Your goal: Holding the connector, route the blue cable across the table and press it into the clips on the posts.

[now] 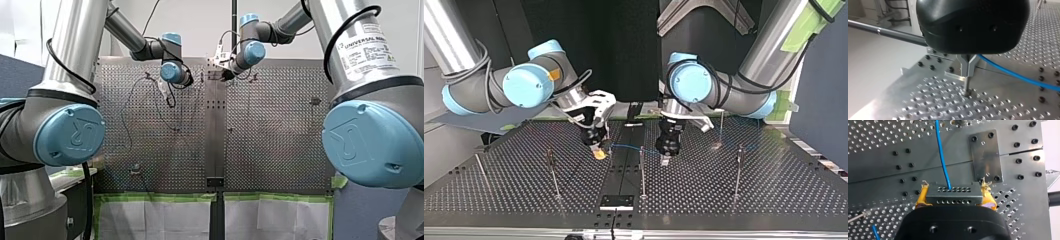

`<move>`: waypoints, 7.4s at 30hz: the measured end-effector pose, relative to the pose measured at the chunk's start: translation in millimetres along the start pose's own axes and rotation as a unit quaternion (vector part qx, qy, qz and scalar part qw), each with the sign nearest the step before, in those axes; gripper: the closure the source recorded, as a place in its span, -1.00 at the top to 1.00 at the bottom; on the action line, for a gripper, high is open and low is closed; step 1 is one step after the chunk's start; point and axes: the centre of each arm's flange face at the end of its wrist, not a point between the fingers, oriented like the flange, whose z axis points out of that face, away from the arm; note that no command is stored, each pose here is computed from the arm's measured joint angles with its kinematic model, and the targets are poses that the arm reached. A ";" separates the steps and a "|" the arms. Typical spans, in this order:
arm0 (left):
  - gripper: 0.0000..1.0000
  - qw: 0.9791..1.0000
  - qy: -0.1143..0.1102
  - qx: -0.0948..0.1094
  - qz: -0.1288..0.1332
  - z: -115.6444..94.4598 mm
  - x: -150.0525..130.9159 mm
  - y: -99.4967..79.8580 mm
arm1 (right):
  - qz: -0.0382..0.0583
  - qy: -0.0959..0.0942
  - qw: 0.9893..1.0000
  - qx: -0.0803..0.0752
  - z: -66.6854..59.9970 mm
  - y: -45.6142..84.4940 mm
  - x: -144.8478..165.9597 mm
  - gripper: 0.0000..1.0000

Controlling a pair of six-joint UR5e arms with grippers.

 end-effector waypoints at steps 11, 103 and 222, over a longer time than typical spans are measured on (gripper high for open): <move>-1.00 1.000 0.016 -0.013 0.007 22.4 13.2 12.4 | 0.004 0.015 1.000 -0.007 9.8 23.7 17.1 -1.00; 1.00 0.995 0.070 0.041 0.061 -95.5 -13.3 -130.7 | -0.010 0.018 0.996 -0.081 -3.9 65.0 41.2 -1.00; -1.00 0.996 0.057 -0.024 0.071 -9.5 107.6 -108.5 | -0.009 -0.079 0.993 -0.089 -20.6 81.9 -55.9 -1.00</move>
